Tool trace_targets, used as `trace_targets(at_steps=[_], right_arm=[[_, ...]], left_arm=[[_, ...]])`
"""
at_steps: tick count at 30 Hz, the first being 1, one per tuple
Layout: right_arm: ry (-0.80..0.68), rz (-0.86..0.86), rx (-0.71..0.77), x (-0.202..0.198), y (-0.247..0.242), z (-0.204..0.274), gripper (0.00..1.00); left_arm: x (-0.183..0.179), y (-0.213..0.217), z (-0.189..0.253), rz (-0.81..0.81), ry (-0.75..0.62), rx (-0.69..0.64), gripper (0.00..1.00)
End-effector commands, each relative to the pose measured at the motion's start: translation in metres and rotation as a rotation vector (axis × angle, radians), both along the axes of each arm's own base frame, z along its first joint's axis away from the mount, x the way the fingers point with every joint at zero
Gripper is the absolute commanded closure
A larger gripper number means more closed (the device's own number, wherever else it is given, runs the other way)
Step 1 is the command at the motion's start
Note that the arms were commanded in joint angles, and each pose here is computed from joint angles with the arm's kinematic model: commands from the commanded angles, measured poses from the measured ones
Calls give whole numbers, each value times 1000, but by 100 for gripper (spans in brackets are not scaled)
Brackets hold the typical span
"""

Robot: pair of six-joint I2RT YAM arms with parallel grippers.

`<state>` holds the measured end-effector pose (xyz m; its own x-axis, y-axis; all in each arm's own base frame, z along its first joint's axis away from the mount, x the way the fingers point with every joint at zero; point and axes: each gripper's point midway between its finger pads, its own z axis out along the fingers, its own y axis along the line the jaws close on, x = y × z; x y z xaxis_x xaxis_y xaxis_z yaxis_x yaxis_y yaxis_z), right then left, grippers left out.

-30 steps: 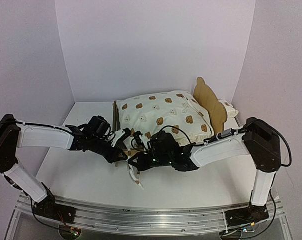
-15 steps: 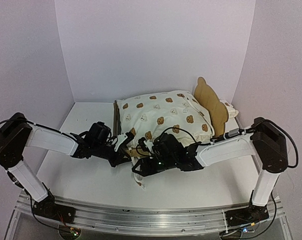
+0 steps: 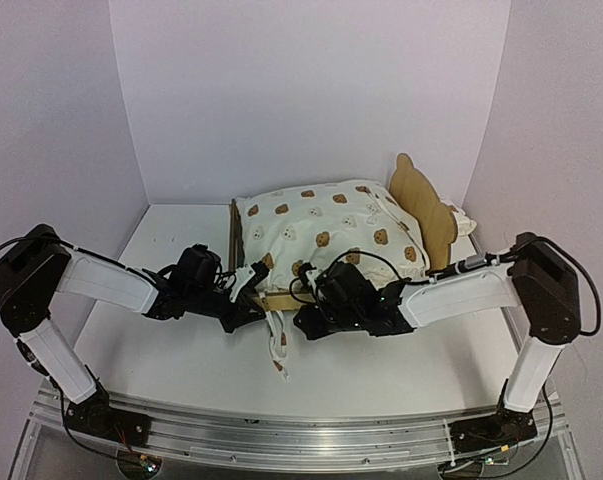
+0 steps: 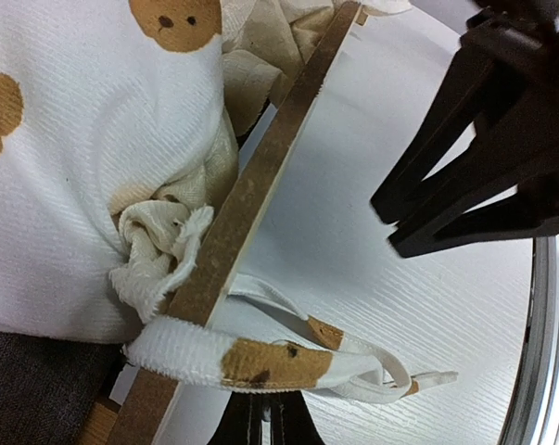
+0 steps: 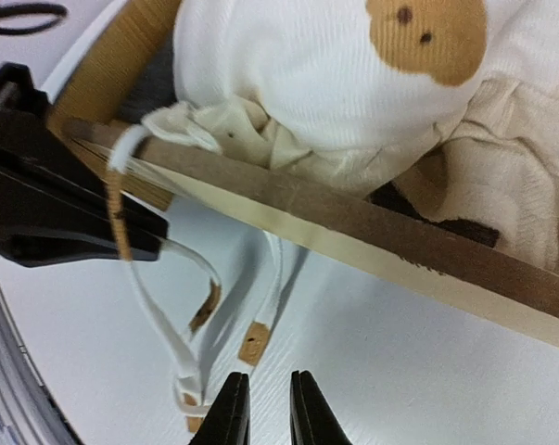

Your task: Set up the pet bed

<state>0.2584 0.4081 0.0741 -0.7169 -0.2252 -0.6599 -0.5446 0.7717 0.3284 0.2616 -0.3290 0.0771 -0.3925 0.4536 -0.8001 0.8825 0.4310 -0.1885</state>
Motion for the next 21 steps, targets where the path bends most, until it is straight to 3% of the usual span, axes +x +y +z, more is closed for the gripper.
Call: trace_targets(at_steps=[1,13,21], right_arm=[[-115,12,58,27,27,13,83],[-57,152,220,14,67,3,78],[-38,140,216,15,69,-10,74]], left_arm=[[3,-6,3,-28,-37,-35,100],[3,-6,7,-25,-44,-42,100],[6,-8,11,-20,-50,-51,100]])
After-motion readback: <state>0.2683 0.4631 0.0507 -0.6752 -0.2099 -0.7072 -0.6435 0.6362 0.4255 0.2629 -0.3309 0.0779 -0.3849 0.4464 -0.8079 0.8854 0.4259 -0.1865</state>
